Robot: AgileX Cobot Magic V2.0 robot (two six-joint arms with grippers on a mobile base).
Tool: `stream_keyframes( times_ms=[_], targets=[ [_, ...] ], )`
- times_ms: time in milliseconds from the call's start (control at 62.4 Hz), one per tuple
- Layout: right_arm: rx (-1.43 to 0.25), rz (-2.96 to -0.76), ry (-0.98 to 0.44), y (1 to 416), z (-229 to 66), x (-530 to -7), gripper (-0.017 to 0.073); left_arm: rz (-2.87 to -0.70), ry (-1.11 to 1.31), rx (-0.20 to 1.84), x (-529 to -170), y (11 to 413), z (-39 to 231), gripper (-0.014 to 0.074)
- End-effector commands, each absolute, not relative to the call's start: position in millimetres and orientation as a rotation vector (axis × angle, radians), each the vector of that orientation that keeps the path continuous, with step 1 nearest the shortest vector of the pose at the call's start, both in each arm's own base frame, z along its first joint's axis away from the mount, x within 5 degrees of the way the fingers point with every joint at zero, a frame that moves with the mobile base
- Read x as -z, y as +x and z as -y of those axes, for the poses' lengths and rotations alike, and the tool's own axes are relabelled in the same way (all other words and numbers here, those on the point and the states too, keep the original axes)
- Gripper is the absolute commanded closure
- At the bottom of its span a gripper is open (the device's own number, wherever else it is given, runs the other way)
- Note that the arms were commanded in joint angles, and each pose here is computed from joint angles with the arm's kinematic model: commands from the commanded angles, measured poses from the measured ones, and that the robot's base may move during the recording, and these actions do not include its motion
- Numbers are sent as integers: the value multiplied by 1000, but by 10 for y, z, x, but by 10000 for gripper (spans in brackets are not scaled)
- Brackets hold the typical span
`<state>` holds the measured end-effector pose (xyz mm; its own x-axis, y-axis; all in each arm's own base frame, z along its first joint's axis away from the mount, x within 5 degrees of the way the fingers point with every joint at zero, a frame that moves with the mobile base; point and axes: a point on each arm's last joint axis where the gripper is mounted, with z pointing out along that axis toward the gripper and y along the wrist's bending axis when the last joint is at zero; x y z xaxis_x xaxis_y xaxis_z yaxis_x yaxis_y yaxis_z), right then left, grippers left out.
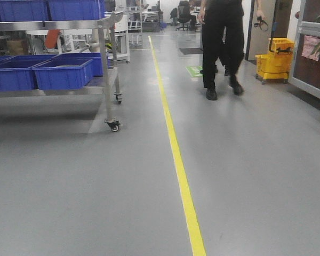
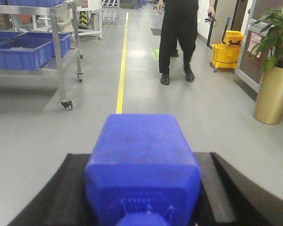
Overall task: Pick and sort blue part to right shelf
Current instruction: 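Turn the base away from the table, carrying both parts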
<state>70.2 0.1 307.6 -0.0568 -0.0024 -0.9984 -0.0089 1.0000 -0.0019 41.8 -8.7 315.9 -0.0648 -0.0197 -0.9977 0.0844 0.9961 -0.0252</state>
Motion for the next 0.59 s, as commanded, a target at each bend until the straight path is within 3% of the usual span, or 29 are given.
stream_keyframes(
  times_ms=[0, 577],
  targets=[
    [8, -1518, -22, 695, -3, -3247, 174, -1524, 26, 83, -3348, 399, 73, 207],
    [8, -1518, -22, 695, -3, -3247, 174, -1524, 26, 83, -3348, 399, 73, 207]
  ],
)
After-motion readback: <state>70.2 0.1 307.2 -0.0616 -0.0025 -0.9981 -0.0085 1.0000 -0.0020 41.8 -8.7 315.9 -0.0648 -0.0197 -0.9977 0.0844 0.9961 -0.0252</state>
